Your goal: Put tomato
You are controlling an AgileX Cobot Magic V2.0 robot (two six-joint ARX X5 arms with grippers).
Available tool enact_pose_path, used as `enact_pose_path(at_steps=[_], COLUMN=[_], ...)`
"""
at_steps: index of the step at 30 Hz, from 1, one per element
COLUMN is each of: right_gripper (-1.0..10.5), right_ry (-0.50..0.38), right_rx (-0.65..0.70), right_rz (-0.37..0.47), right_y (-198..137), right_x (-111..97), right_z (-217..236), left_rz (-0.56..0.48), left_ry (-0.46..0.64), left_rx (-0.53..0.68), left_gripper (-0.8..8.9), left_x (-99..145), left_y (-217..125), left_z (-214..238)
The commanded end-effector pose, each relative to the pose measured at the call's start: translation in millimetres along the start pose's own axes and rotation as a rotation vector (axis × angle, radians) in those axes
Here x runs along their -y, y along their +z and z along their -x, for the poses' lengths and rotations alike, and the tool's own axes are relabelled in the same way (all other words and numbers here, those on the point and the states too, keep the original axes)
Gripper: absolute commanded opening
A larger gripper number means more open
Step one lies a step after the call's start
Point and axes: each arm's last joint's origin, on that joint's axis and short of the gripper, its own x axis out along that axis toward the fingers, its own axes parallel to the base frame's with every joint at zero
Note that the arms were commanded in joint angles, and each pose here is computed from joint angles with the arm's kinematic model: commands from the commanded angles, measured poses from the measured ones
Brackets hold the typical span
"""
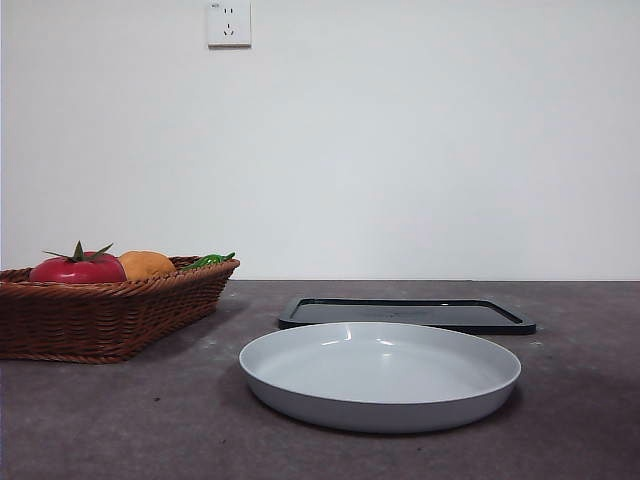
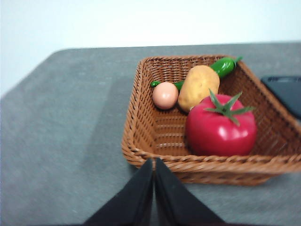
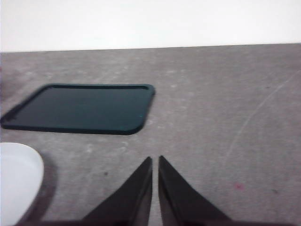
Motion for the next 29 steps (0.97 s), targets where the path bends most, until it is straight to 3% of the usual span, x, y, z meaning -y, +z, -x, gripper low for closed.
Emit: enact_pose_path(at_steps=[1,7,13,23,29], right_gripper=[0.1,0.1,0.1,0.1,0.1], right_ry=[0.006,0.008,0.01,0.026,0.031], right_rx=[0.005,-0.005,0.003,0.075,0.026], right_rz=[-0.059,-0.138,-0.208,-0.203,-0.159], right_y=[-0.4,-1.0,5.3,61.2,104.1], right_x=[0.0,-0.1,-1.2,-12.1,-20.2], right_z=[-0.2,-0.1,2.3,27.1,41.8], left_rz=[0.203,0.379,0.446,0.453,0.387], left_ry=[0.003,0.003,-0.006,-0.068,-0.144], left_rx=[-0.014,-0.01,-0.014,-0.019,-0.054], left_gripper=[0.07,0.08,0.09,0.1,0.1], left_x=[-0.3,-0.2,0.6,4.5,8.4], left_y=[-4.6,-2.8,8.0,55.7,95.6], left_z=[-1.2,-0.7,4.4,25.1,38.0])
